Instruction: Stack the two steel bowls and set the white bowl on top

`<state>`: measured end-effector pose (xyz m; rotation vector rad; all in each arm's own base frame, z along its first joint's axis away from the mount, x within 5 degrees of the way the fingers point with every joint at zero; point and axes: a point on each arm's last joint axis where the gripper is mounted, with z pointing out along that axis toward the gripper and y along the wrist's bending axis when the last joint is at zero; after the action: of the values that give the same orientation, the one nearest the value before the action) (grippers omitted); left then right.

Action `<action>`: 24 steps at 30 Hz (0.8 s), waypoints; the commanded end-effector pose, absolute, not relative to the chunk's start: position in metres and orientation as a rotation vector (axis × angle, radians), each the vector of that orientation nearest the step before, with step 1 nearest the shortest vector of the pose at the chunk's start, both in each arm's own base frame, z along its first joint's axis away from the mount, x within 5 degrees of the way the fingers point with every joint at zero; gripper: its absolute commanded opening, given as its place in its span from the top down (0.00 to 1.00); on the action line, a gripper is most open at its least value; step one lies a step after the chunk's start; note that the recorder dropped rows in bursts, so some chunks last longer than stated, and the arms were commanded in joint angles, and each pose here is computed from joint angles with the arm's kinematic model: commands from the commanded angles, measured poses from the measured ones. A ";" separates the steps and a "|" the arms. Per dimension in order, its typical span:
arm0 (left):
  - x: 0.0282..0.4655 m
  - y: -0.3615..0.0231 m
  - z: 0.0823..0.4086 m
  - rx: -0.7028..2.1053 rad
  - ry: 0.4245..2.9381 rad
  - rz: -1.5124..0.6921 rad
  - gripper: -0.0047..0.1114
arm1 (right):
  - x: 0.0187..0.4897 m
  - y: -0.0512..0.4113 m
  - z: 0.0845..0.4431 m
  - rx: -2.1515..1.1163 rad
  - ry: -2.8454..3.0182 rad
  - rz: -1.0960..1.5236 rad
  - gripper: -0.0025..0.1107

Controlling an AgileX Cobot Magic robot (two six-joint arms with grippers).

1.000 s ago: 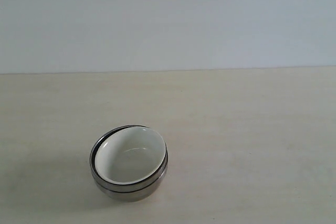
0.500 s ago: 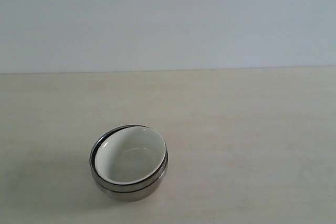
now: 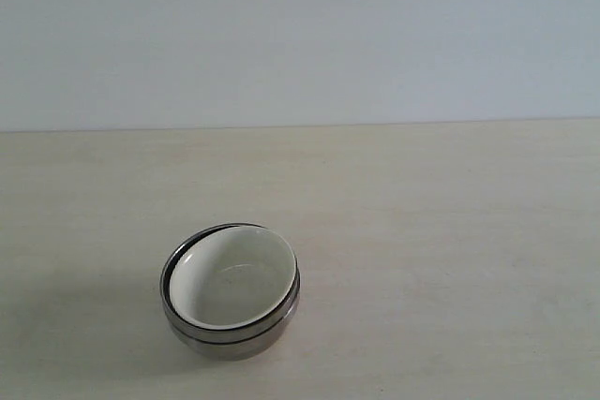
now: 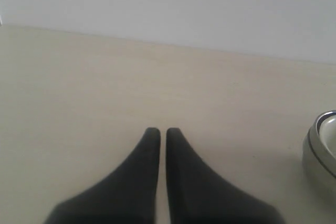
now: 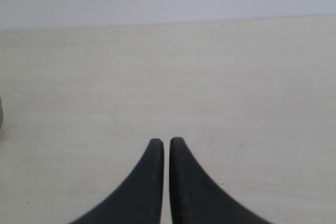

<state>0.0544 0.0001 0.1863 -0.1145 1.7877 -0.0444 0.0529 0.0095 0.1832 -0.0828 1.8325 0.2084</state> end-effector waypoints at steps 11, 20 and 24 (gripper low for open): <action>0.054 0.001 0.184 -0.119 1.800 -0.032 0.93 | 0.053 0.009 0.182 -0.087 1.827 0.201 0.98; 0.054 -0.003 0.184 -0.063 1.803 -0.076 0.93 | 0.053 0.009 0.182 -0.087 1.827 0.201 0.98; 0.054 -0.003 0.184 -0.051 1.804 -0.086 0.93 | 0.053 0.009 0.182 -0.087 1.827 0.201 0.98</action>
<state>0.0541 -0.0027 0.1853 -0.0536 1.8016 -0.0732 0.0529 0.0095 0.1832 -0.0828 1.8325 0.2084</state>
